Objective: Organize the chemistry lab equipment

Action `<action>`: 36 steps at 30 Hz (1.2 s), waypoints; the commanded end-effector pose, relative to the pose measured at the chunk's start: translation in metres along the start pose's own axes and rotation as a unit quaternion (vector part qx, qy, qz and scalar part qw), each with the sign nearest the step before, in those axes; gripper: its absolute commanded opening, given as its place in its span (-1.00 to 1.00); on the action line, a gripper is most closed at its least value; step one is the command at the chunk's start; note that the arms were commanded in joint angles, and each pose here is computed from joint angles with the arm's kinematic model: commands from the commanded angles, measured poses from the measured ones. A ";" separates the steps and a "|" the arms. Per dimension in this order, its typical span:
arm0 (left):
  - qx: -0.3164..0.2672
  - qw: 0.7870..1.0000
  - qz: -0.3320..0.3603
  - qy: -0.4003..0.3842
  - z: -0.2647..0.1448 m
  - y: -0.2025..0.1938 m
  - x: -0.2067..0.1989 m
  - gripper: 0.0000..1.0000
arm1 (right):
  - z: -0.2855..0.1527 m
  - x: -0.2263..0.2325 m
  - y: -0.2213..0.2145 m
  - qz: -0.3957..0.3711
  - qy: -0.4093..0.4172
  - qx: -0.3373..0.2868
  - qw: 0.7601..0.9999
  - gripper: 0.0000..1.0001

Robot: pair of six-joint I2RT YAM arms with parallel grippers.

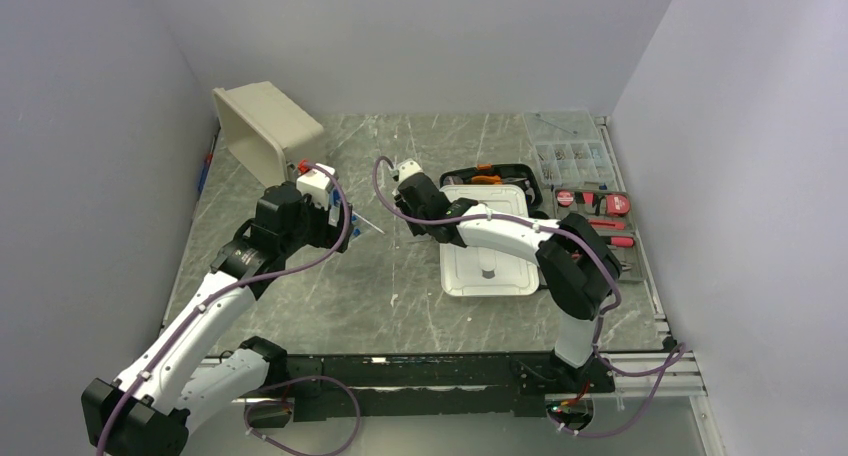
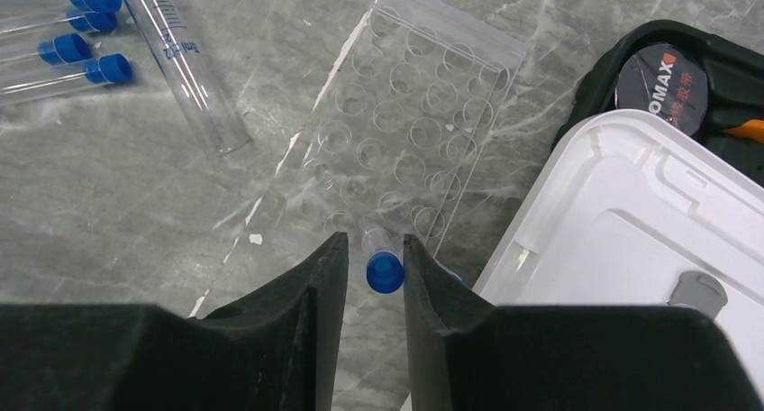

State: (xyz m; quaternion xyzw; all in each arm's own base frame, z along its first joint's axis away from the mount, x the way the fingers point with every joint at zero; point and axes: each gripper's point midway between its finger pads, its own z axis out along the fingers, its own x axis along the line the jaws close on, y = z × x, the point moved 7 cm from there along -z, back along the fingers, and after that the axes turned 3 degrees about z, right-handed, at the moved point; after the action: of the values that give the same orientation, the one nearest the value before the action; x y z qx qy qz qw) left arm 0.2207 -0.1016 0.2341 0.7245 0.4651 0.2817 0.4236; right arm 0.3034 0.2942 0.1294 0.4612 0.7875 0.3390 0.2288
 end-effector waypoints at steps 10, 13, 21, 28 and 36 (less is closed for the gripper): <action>-0.007 1.000 -0.001 -0.001 0.002 0.005 0.001 0.99 | -0.053 0.000 0.056 0.023 0.042 -0.083 0.995 -0.14; -0.003 1.000 0.000 -0.001 0.004 0.003 0.000 0.99 | -0.063 -0.003 0.064 0.034 0.042 -0.094 0.994 -0.09; 0.060 0.998 0.009 -0.032 0.026 -0.013 -0.005 0.87 | -0.084 -0.024 0.071 0.089 0.068 -0.131 0.985 -0.07; 0.125 0.991 0.012 -0.033 0.053 -0.028 -0.005 0.46 | -0.111 -0.075 0.054 0.147 0.078 -0.163 0.973 -0.07; 0.203 0.978 0.009 -0.044 0.090 -0.049 -0.008 0.20 | -0.137 -0.117 0.020 0.175 0.054 -0.185 0.966 -0.06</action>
State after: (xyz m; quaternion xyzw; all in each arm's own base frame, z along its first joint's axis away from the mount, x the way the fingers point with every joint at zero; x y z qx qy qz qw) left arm 0.2531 -0.1235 0.1472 0.8088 0.4879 0.1595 0.2869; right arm 0.2841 0.1598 0.2273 0.5405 0.6478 0.4954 0.2069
